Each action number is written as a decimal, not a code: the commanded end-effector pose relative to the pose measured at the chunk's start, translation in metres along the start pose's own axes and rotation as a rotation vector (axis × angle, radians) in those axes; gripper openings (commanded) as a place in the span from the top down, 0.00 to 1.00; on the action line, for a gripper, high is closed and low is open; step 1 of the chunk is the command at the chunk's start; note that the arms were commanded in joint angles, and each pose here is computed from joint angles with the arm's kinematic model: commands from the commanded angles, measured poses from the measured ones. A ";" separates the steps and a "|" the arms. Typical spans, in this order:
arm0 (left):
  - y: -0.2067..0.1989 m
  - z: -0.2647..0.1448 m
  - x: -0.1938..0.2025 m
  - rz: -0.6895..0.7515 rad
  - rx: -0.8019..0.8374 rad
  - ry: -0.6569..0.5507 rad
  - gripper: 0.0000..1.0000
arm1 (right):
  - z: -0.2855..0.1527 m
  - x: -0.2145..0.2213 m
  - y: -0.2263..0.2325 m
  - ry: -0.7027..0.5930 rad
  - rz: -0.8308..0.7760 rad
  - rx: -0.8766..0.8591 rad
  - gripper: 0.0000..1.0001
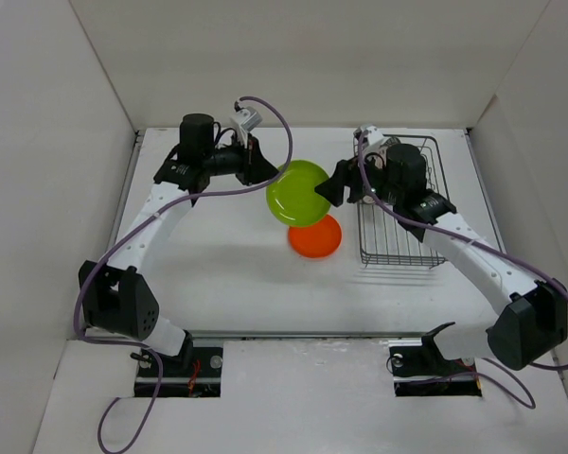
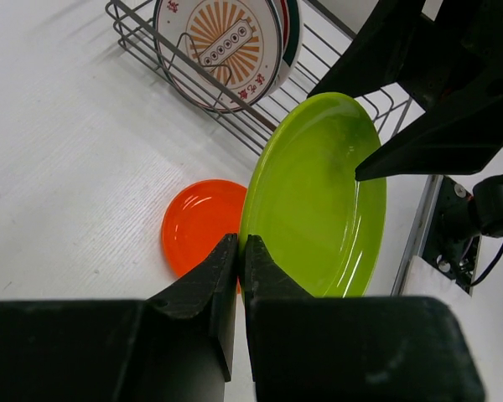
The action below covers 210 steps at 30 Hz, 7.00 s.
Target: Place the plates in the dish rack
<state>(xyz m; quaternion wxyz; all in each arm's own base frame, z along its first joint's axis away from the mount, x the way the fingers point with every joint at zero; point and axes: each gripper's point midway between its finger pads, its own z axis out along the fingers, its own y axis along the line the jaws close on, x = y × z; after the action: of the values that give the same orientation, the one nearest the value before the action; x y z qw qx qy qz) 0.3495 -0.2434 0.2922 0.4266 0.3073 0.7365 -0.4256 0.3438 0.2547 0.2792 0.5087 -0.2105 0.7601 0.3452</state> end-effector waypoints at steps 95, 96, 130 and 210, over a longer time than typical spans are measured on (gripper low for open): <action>0.100 0.093 0.170 -0.207 -0.152 0.478 0.00 | -0.176 -0.118 -0.179 -0.190 -0.004 0.984 0.00; 0.100 0.096 0.170 -0.210 -0.142 0.477 0.01 | -0.179 -0.121 -0.171 -0.201 -0.008 0.958 0.00; 0.084 0.121 0.188 -0.266 -0.059 0.556 1.00 | -0.158 -0.069 -0.141 -0.167 0.035 0.752 0.00; 0.052 0.013 0.014 0.080 -0.358 0.221 0.00 | -0.137 -0.032 -0.277 -0.105 0.081 1.031 1.00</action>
<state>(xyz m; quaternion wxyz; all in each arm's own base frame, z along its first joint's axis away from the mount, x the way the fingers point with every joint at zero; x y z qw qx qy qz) 0.3901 -0.2294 0.2419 0.3838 0.2967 0.8424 -0.2345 0.4399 -0.0417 0.2346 0.5364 0.1076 0.8353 -0.0540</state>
